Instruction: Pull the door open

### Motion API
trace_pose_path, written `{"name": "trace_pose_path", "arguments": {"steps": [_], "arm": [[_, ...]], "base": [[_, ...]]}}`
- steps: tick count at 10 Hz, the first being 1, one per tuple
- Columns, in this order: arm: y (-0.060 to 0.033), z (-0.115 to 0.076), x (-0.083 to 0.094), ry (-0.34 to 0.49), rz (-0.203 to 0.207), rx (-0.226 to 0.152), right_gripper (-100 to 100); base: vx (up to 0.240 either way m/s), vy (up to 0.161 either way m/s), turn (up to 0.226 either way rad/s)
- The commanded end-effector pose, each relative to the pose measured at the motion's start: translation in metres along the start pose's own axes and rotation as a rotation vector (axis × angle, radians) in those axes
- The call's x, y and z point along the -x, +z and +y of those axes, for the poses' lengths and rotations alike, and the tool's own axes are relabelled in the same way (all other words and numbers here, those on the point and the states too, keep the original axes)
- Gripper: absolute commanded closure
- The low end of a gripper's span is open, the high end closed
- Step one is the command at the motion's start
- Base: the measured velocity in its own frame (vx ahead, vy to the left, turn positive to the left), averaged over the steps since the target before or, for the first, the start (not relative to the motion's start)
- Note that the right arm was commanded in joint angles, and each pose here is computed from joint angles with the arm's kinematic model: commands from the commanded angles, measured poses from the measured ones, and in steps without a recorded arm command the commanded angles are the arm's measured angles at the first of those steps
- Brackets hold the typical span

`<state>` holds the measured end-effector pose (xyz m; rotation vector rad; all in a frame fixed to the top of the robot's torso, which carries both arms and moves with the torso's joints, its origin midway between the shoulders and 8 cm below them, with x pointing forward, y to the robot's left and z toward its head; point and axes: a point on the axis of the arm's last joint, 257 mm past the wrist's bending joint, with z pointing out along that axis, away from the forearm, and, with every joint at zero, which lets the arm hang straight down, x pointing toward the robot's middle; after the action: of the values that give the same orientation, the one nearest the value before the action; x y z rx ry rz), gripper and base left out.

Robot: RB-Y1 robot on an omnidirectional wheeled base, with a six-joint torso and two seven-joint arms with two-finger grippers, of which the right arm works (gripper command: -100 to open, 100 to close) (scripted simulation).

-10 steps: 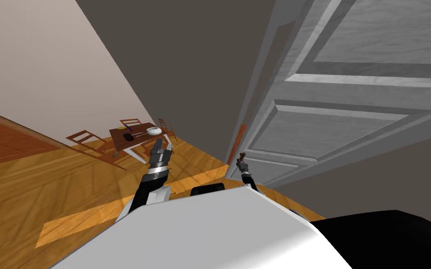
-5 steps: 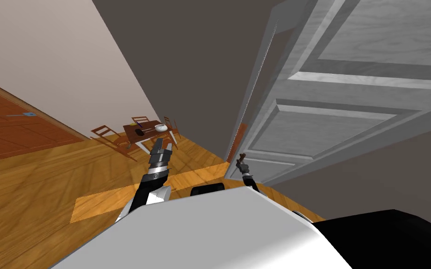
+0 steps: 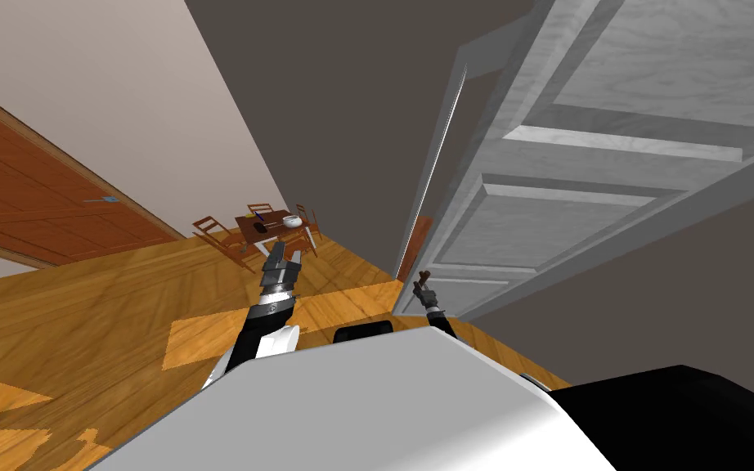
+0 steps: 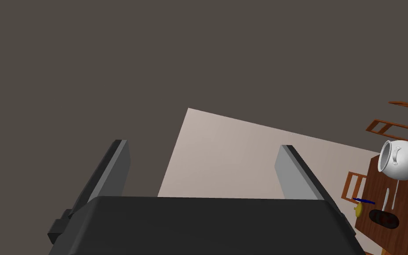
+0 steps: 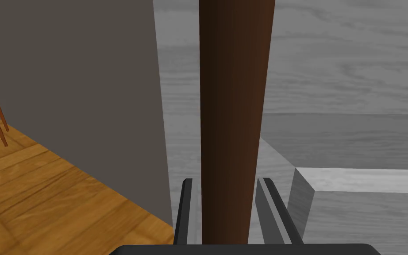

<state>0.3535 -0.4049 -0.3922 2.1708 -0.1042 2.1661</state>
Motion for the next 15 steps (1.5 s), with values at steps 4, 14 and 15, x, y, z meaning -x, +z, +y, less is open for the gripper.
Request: {"name": "trace_pose_path", "arguments": {"steps": [4,14,15], "arm": [[-0.0166,-0.003,0.000,0.002,0.002,-0.059,100],[-0.0414,-0.003,-0.001,0.003,0.003,-0.138,100],[-0.0441,-0.003,-0.001,0.003,0.003,-0.147,100]], "base": [[-0.220,-0.049,0.121],[-0.186,-0.044,0.109],[-0.216,-0.074,0.124]]}}
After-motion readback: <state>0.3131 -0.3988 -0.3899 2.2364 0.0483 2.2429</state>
